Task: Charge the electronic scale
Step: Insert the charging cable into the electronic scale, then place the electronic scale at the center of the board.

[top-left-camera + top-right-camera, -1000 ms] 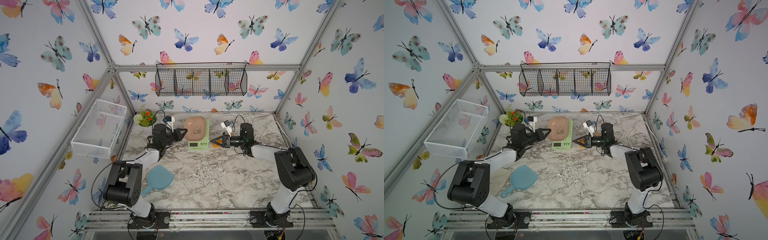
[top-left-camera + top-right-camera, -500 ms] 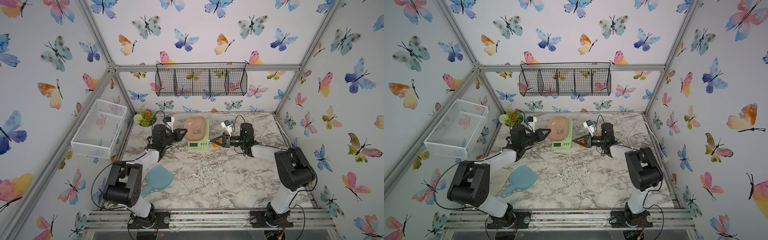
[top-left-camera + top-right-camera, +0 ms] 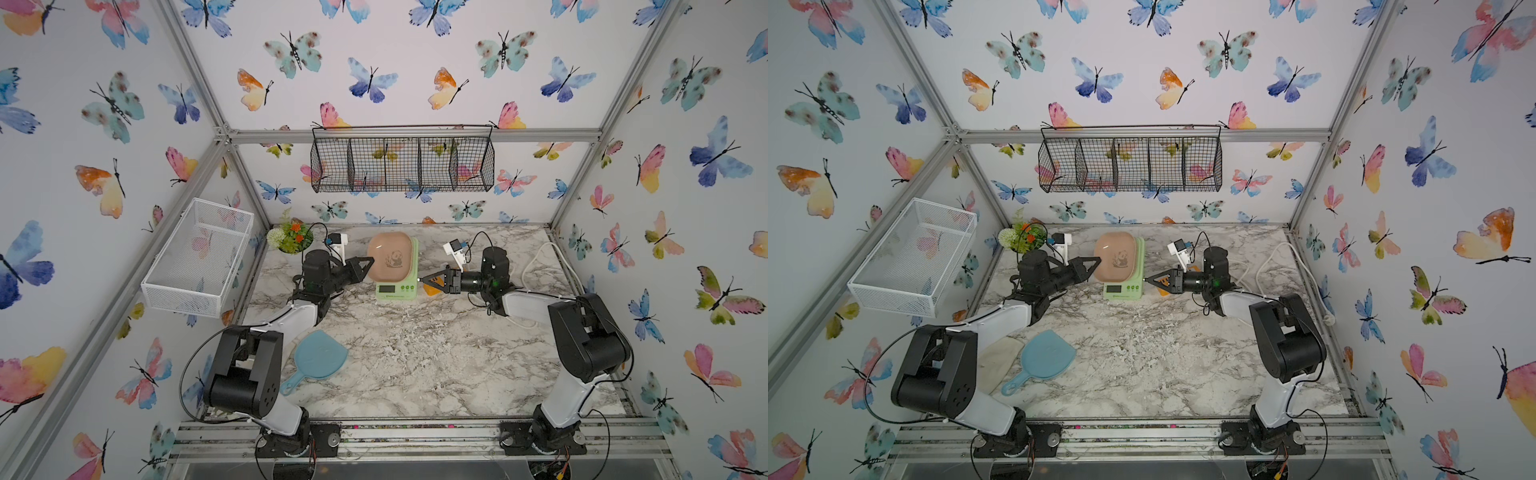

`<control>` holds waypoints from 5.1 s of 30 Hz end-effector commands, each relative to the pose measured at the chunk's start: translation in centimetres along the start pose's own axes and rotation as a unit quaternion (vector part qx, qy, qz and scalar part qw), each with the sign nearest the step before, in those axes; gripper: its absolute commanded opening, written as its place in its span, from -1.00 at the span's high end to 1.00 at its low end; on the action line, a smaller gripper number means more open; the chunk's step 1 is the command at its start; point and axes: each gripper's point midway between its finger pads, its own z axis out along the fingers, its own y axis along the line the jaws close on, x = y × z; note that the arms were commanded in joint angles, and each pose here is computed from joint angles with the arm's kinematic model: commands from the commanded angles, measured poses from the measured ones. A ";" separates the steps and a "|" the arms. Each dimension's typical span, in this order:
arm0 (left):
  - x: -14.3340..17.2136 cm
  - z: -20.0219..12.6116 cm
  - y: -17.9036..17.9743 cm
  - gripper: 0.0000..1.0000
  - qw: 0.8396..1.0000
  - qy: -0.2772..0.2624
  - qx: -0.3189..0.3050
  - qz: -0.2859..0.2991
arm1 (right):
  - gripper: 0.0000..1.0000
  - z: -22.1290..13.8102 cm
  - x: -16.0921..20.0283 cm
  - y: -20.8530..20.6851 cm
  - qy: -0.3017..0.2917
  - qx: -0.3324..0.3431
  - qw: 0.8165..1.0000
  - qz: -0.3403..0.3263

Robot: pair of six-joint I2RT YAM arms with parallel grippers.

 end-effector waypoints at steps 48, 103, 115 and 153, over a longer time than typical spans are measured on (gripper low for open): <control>-2.4 -0.8 -5.5 1.00 0.995 -0.042 0.080 0.051 | 0.96 0.3 0.8 -0.9 0.019 0.027 0.999 0.026; 2.1 2.9 5.2 1.00 0.982 0.040 -0.182 0.037 | -0.45 -10.4 -6.9 -0.7 -0.105 0.434 0.880 -0.165; 3.8 4.4 8.9 1.00 0.966 0.091 -0.242 0.031 | -0.55 -13.1 -7.4 -1.2 -0.150 0.492 0.843 -0.157; -5.0 -6.2 10.5 -0.78 0.879 -0.122 -0.426 0.179 | -0.98 -21.4 -5.5 -7.3 -0.238 0.653 0.706 -0.138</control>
